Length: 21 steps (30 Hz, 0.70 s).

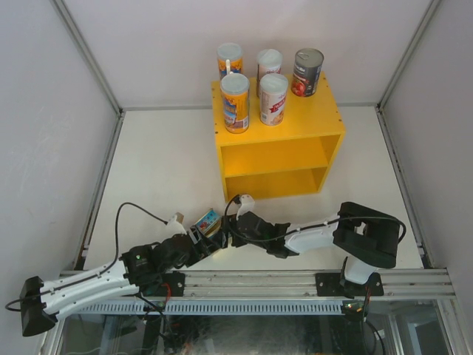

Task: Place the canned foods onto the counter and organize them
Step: Pick up the canned food from the center of the board.

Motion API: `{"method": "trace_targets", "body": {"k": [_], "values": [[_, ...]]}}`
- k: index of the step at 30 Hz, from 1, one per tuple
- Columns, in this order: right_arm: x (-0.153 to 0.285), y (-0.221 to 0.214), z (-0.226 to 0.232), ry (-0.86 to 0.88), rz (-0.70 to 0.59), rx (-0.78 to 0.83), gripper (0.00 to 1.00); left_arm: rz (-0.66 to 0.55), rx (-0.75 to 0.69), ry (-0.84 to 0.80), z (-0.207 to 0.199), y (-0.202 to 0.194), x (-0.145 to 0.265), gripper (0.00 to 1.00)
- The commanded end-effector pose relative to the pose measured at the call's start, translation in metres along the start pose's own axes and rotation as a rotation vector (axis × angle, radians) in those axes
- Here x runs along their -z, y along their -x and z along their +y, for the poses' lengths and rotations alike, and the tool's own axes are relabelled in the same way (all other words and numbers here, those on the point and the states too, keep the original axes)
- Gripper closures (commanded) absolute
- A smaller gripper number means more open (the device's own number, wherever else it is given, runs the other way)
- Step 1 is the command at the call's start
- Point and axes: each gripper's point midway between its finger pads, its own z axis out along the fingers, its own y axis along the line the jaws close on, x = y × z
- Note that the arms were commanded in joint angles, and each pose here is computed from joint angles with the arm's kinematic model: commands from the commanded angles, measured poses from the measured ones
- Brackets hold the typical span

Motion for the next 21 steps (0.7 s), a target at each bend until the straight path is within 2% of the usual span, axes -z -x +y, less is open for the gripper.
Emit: {"method": "trace_targets", "body": {"k": [1, 10, 17, 21], "values": [[0.022, -0.044, 0.015, 0.064, 0.116, 0.042, 0.3, -0.013, -0.066, 0.126, 0.039, 0.001, 0.0, 0.25], [0.039, -0.056, 0.01, 0.046, 0.112, 0.076, 0.34, -0.017, -0.066, 0.129, 0.042, 0.002, 0.002, 0.25], [0.051, -0.051, 0.0, -0.011, 0.095, 0.141, 0.31, -0.017, -0.073, 0.117, 0.039, 0.003, 0.005, 0.25], [0.066, -0.039, -0.002, -0.043, 0.068, 0.112, 0.28, -0.004, -0.078, 0.11, 0.038, 0.001, 0.007, 0.25]]}}
